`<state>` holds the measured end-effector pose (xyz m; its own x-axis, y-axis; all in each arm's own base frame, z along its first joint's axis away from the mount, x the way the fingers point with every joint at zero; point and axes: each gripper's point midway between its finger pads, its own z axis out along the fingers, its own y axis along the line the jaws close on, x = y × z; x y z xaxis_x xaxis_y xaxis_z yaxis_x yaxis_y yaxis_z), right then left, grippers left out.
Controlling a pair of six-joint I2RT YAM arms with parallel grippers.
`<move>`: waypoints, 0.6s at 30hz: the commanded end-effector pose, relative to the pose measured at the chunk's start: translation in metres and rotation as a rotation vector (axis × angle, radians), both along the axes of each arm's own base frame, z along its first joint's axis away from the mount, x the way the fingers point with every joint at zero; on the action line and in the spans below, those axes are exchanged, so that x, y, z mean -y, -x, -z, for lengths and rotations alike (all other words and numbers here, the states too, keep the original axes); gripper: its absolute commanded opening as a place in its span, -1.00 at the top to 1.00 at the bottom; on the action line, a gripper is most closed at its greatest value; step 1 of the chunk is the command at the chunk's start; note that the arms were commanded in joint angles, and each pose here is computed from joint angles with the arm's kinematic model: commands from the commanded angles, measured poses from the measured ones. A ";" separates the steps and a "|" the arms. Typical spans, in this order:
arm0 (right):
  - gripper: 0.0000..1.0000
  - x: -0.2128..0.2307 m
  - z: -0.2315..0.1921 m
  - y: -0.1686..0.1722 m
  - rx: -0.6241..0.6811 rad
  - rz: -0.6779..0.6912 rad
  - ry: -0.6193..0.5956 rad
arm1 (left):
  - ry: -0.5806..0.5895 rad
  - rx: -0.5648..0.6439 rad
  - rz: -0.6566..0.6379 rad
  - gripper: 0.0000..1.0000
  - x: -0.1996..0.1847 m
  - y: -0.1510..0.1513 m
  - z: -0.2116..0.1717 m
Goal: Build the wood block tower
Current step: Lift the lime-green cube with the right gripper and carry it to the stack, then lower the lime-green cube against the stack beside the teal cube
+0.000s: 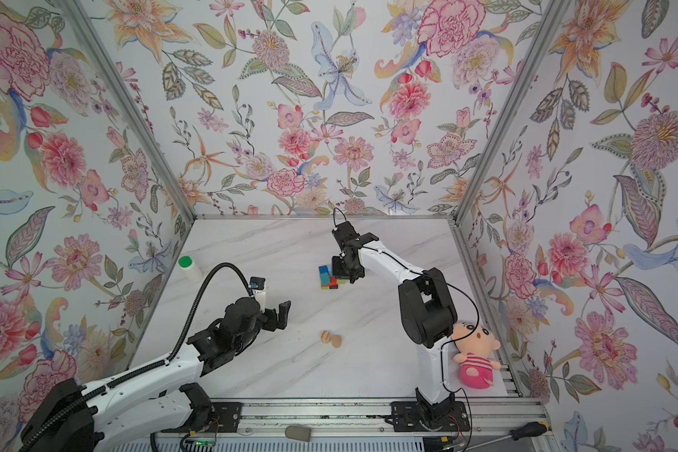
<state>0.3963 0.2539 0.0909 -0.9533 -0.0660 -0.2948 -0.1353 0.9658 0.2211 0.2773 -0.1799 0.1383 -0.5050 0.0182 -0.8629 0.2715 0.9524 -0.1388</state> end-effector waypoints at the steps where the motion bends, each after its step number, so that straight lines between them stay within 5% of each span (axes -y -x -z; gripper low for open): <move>1: 0.41 -0.005 0.000 -0.004 -0.002 -0.021 -0.008 | 0.017 0.012 -0.037 -0.98 -0.004 -0.006 -0.008; 18: 0.40 -0.014 0.006 -0.010 -0.010 -0.037 -0.018 | 0.008 0.015 -0.055 -0.98 -0.009 -0.005 -0.007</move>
